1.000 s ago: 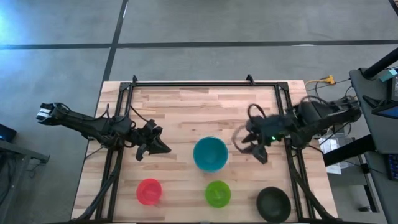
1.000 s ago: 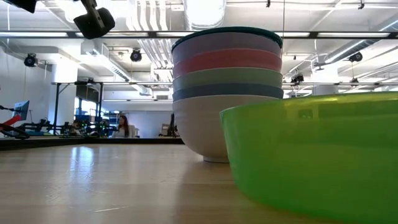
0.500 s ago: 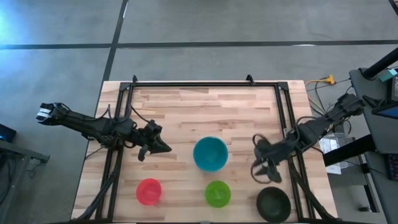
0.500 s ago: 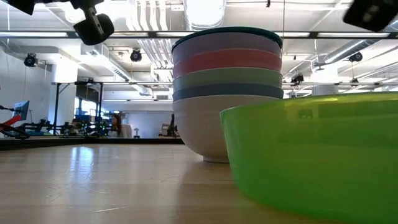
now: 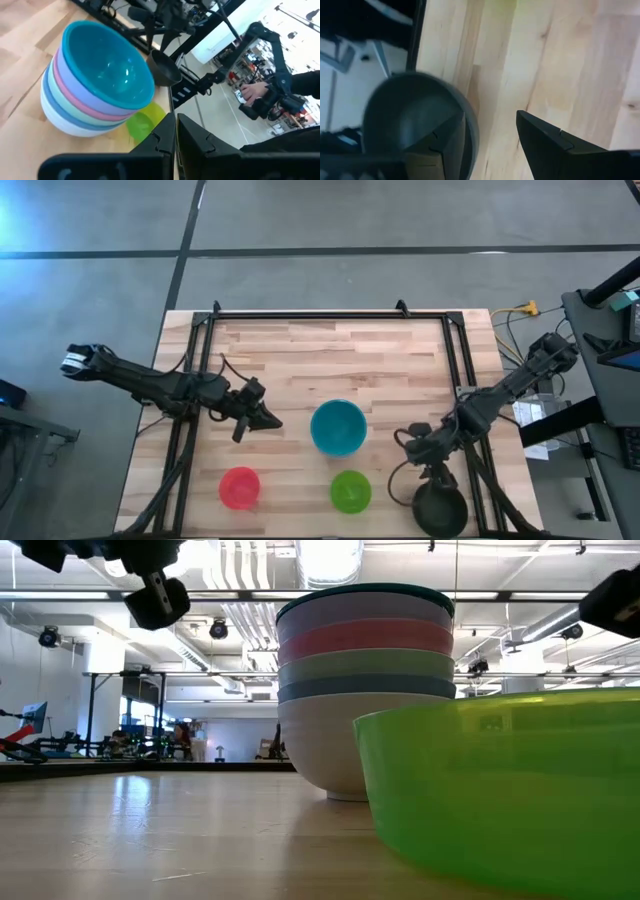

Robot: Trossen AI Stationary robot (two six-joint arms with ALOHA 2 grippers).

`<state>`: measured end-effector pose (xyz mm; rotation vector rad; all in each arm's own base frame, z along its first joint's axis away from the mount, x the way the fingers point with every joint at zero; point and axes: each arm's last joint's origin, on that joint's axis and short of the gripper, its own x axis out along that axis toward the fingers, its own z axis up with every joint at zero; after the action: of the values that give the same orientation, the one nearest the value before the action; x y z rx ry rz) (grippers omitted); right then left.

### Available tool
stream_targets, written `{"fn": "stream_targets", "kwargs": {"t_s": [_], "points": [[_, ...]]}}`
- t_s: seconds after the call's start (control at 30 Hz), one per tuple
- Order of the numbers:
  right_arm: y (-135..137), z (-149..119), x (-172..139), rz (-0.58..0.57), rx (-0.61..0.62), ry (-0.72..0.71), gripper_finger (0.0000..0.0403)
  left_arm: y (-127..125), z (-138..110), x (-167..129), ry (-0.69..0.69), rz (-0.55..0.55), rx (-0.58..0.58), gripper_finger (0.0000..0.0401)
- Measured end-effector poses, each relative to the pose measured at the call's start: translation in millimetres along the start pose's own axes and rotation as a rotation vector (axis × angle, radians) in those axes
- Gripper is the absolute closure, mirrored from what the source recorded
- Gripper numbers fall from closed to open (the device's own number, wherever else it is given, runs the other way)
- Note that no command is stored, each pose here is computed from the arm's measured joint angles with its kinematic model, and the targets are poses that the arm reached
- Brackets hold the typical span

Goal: Nest bowls inside each other
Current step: Stack the black bowl on top of the blue bowl

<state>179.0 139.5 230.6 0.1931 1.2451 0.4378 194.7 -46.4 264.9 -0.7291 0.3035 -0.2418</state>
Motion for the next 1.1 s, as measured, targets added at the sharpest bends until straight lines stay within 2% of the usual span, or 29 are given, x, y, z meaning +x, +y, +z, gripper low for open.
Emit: {"fn": "stream_targets", "kwargs": {"t_s": [0.4, 0.63, 0.73, 0.87, 1.03, 1.1], "points": [[25.3, -16.5, 32.1, -0.006, -0.17, 0.141, 0.0232, 2.9, -1.9, 10.5, 0.014, -0.004, -0.032, 0.04], [25.3, -21.3, 61.5, -0.068, -0.187, 0.247, 0.0236, 2.8, -1.9, 10.5, 0.015, -0.005, -0.032, 0.04], [23.0, -22.4, 71.7, -0.091, -0.179, 0.284, 0.0258, 2.7, -1.8, 10.5, 0.015, -0.006, -0.032, 0.04], [22.3, -22.9, 75.6, -0.093, -0.176, 0.301, 0.0311, 1.0, -0.1, 10.1, 0.009, -0.012, -0.031, 0.04], [25.3, -20.1, 61.9, -0.063, -0.196, 0.254, 0.0378, 0.5, 0.5, 9.9, 0.007, -0.014, -0.031, 0.04], [25.6, -17.9, 51.2, -0.042, -0.194, 0.221, 0.0389, 0.4, 0.5, 9.9, 0.007, -0.014, -0.031, 0.04]]}}
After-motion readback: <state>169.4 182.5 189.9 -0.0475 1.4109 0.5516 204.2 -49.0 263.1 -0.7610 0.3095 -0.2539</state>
